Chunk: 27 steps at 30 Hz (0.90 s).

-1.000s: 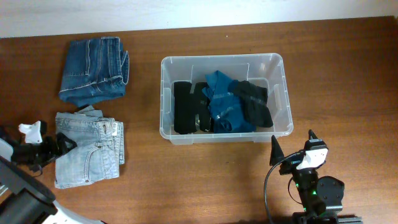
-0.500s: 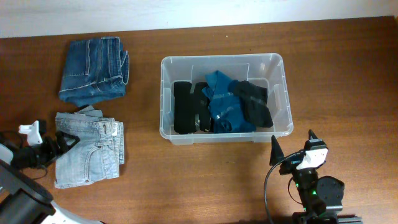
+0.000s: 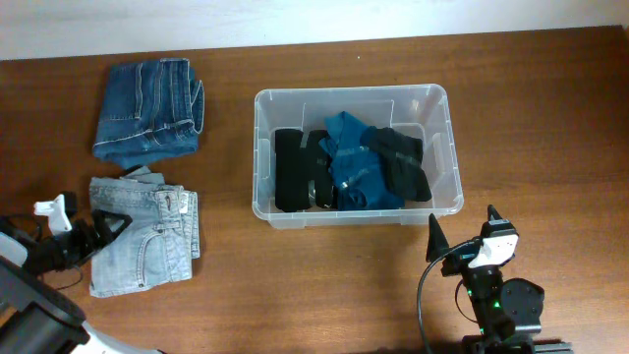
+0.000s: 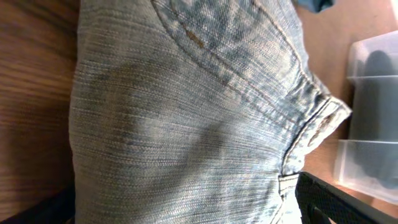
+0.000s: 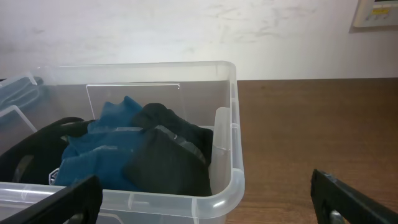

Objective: Pack container
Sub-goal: 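Grasp the light blue jeans edge with the left gripper, then lift the light blue jeans and carry them right over the bin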

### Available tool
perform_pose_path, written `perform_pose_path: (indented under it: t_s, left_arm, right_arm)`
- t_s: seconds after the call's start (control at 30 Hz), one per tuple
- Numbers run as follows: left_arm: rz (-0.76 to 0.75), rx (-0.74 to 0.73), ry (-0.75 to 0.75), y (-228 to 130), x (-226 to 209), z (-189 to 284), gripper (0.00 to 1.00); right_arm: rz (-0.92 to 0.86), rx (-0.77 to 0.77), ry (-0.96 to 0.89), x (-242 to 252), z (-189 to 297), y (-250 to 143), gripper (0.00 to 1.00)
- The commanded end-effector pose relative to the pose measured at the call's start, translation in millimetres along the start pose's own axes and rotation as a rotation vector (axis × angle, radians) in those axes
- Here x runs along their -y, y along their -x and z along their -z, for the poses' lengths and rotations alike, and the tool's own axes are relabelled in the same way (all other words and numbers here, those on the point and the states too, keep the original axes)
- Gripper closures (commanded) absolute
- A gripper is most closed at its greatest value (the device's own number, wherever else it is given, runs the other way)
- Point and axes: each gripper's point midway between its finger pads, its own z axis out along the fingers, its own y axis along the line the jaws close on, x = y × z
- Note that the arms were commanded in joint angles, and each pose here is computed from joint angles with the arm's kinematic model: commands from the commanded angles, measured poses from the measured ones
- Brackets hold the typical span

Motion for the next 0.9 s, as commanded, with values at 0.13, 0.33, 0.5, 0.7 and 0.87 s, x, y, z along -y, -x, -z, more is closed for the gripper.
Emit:
perform_pose_path:
  t_s: [0.13,0.33,0.5,0.7,0.87]
  left_arm:
    - [0.158,-0.131,-0.085,-49.6,-1.0,-37.1,0.01]
    - [0.156,-0.129,-0.083,-49.2,-1.4,-37.2,0.25]
    - [0.156,-0.129,-0.083,-49.2,-1.4,-37.2,0.57]
    - [0.160,-0.129,-0.084,-49.1,-1.4,-37.2,0.94]
    - [0.226,-0.123,-0.081,-45.4,-1.2,-36.3,0.99]
  right_arm:
    - [0.007,0.002,0.005,-0.1,0.0,-1.4,0.02]
    - [0.007,0.002,0.005,-0.1,0.0,-1.4,0.02]
    - [0.007,0.002,0.005,-0.1,0.0,-1.4,0.02]
    - [0.007,0.002,0.005,-0.1,0.0,-1.4,0.02]
    - [0.007,0.002,0.005,-0.1,0.0,-1.4,0.02]
